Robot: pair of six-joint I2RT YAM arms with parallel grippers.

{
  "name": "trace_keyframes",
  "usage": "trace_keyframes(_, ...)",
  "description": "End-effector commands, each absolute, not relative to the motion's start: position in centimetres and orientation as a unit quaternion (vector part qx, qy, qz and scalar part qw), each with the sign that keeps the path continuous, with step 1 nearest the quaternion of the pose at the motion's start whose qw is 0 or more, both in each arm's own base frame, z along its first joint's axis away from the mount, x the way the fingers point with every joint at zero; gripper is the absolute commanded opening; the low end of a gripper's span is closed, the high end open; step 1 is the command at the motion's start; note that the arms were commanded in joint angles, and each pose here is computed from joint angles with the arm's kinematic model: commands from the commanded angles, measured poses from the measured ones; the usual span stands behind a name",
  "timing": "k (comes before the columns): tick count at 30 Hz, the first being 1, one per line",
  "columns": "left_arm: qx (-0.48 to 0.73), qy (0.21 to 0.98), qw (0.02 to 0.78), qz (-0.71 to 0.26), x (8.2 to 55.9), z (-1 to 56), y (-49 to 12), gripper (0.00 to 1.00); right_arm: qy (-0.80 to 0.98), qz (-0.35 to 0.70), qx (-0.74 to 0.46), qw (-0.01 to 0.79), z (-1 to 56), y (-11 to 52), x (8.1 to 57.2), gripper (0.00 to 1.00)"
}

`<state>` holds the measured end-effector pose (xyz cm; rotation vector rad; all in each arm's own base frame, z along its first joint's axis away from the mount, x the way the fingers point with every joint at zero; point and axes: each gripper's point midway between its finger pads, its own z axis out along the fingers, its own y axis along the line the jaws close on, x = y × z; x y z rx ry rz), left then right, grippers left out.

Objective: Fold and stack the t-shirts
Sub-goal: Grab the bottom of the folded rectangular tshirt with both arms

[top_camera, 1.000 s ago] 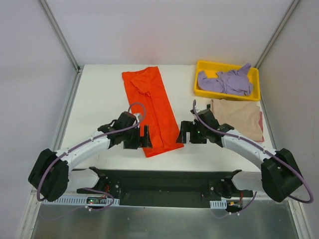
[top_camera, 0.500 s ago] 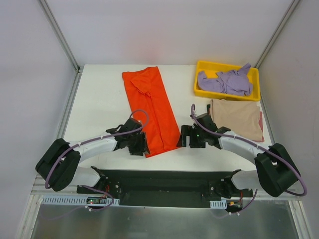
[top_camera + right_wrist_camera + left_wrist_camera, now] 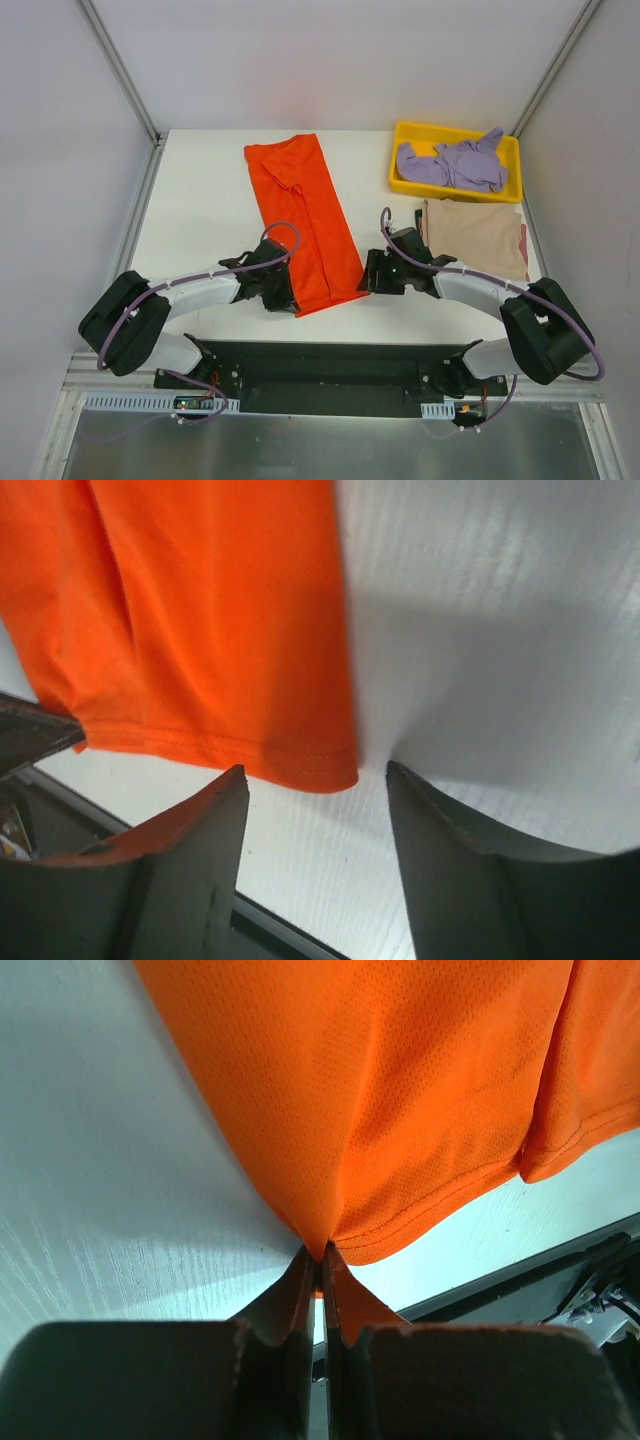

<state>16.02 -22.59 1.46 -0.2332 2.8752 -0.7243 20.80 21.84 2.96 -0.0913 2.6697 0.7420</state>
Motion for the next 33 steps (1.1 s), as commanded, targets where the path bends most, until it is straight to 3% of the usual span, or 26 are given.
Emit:
trace_keyframes(1, -0.096, 0.971, 0.073, -0.207, 14.9, 0.0, -21.0, 0.00, 0.958, 0.233, -0.020, 0.166, 1.3, 21.1, 20.7, 0.51)
trace_keyframes(5, -0.104, 0.970, 0.075, -0.208, 14.5, 0.1, -20.7, 0.00, 0.962, 0.234, -0.023, 0.143, 0.7, 21.2, 19.4, 0.30)
trace_keyframes(8, -0.119, 0.970, 0.075, -0.196, 14.0, -0.4, -19.8, 0.00, 0.961, 0.228, -0.025, 0.157, 0.7, 20.9, 19.2, 0.01)
trace_keyframes(17, -0.119, 0.972, 0.040, -0.199, 9.3, 0.4, -19.5, 0.00, 0.949, 0.277, -0.056, 0.142, 2.5, 22.3, 14.0, 0.01)
trace_keyframes(22, -0.100, 0.962, 0.061, -0.246, 8.5, 2.6, -20.0, 0.00, 0.940, 0.288, -0.062, 0.173, 4.5, 22.2, 12.4, 0.01)
trace_keyframes(27, -0.071, 0.948, 0.135, -0.280, 10.9, 6.1, -20.9, 0.00, 0.921, 0.316, -0.072, 0.218, 7.9, 23.4, 13.8, 0.01)
trace_keyframes(33, -0.092, 0.930, 0.217, -0.283, 15.8, 10.0, -20.7, 0.00, 0.896, 0.299, -0.087, 0.315, 12.4, 25.3, 18.9, 0.01)
